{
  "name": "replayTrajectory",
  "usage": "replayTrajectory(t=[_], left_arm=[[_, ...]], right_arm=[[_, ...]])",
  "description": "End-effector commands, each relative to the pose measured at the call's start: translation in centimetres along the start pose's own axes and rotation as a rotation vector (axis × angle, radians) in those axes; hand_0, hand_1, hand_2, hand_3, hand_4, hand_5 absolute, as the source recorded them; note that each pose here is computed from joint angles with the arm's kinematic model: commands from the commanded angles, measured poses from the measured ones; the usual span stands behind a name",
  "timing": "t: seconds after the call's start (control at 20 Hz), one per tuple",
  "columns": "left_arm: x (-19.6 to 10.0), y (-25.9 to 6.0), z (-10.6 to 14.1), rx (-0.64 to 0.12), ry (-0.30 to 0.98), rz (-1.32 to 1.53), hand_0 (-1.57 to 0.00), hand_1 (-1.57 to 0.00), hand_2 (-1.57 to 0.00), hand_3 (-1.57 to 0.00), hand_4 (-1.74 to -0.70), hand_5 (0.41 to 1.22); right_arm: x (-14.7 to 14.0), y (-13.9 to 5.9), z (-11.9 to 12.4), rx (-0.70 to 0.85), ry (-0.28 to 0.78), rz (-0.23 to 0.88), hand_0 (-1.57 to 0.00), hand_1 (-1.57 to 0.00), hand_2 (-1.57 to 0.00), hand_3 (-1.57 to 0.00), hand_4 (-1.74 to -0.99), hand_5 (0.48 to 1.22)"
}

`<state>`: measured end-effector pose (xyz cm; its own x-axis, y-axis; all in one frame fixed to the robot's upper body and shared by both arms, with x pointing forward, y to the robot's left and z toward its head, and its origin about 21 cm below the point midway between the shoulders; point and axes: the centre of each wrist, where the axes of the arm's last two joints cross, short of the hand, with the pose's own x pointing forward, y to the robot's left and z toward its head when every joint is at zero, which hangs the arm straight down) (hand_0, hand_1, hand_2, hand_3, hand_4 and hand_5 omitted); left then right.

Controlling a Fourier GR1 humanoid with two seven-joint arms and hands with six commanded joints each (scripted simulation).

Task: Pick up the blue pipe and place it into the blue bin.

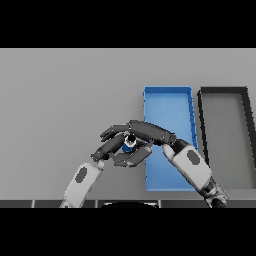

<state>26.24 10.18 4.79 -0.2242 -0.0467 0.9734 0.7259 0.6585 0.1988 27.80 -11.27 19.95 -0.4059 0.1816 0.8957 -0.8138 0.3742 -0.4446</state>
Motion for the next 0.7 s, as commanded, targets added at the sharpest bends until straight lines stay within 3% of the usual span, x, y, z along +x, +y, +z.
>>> replayTrajectory(t=[0.0, 0.15, 0.2, 0.25, 0.4, 0.65], left_arm=[[-0.1, -0.3, 0.1, -0.006, 0.012, -0.013, -1.57, -1.57, -1.57, -1.57, -1.59, 1.221], [0.1, -0.2, 0.0, 0.010, 0.026, -0.010, -1.57, -1.57, -1.57, -1.51, -1.66, 1.221], [0.1, 0.0, 0.0, 0.009, 0.020, 0.012, -1.57, -1.57, -1.57, -1.52, -1.68, 1.221], [-0.2, -0.3, 0.0, 0.004, 0.010, 0.038, -1.57, -1.57, -1.57, -1.53, -1.69, 1.221], [0.1, -0.3, 0.1, -0.011, 0.007, 0.054, -1.57, -1.57, -1.57, -1.46, -1.71, 1.221], [0.1, 0.0, -0.1, -0.005, 0.003, 0.031, -1.57, -1.57, -1.57, -1.43, -1.73, 1.221]], right_arm=[[0.1, 0.1, -0.5, 0.002, -0.006, -0.002, -0.70, -0.70, -0.74, -0.60, -1.406, 0.500], [0.0, 0.2, -0.9, 0.015, -0.028, -0.035, -1.13, -1.13, -1.15, -0.95, -1.551, 0.596], [-0.1, 0.4, -1.0, 0.005, -0.047, -0.051, -1.22, -1.22, -1.23, -1.02, -1.581, 0.650], [-0.2, 0.6, -1.4, 0.007, -0.068, -0.065, -1.29, -1.29, -1.30, -1.10, -1.606, 0.765], [-0.3, 0.9, -1.4, 0.022, -0.111, -0.061, -1.43, -1.43, -1.43, -1.30, -1.665, 0.987], [-0.5, 1.5, -1.5, 0.005, -0.166, -0.056, -1.52, -1.52, -1.53, -1.48, -1.716, 1.144]])
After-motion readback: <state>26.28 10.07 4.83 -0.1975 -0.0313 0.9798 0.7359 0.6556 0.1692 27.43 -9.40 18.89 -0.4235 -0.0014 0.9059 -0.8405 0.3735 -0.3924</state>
